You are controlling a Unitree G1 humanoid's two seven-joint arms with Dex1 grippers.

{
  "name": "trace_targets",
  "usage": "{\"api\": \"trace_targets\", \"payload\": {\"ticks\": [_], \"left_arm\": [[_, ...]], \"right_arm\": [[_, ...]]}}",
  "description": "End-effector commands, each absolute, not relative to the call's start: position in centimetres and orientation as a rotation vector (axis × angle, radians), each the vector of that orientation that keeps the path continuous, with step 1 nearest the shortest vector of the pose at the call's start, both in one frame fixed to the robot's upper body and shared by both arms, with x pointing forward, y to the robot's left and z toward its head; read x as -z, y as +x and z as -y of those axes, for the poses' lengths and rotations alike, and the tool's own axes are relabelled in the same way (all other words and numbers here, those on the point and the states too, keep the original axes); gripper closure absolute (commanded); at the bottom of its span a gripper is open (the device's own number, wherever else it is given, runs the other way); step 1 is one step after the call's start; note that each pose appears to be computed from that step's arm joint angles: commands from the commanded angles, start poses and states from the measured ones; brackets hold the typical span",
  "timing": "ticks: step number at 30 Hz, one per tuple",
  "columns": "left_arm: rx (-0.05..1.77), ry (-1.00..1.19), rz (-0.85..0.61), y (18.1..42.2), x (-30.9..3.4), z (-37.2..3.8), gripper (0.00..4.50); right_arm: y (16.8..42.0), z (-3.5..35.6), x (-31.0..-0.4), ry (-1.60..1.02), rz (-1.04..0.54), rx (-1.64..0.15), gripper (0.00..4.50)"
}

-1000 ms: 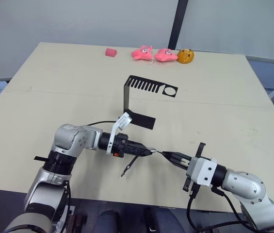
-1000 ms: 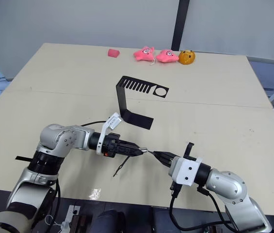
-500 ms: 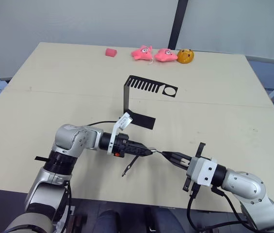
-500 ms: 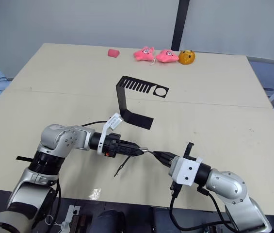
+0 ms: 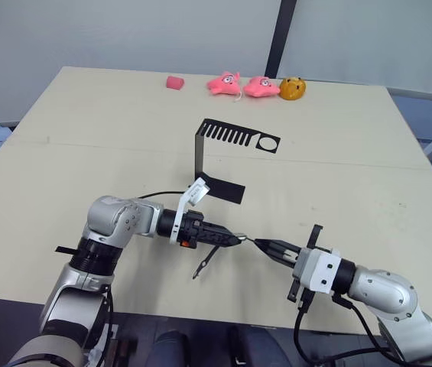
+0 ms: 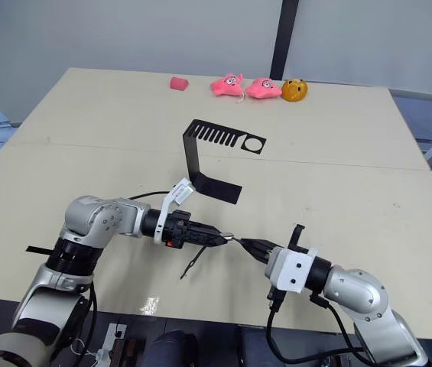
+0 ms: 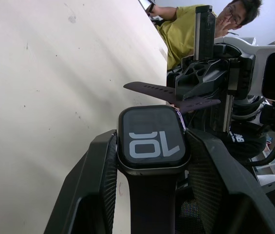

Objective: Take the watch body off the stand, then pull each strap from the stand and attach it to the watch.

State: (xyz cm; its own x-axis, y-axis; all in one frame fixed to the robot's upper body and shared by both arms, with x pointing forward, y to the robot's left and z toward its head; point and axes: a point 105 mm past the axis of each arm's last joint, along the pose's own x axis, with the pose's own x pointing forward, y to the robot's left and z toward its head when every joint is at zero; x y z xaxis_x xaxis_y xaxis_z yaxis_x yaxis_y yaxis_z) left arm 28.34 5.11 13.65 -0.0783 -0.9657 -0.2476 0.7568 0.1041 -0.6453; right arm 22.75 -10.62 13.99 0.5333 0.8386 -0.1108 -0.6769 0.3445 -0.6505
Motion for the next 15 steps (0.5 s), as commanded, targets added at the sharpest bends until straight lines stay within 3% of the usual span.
{"api": "trace_targets", "payload": {"ticks": [1,15], "left_arm": [[1.521,-0.363,-0.734,27.83,-14.59,-4.59,2.91],[1.519,-0.356,-0.74,27.75,-14.43,-4.62,2.91]], "right_arm": [[22.32,10.21,-14.4,-0.707,0.299,-1.016,4.5],[22.51,10.55,-14.44,-0.704,0.3,-0.992,4.5]]}}
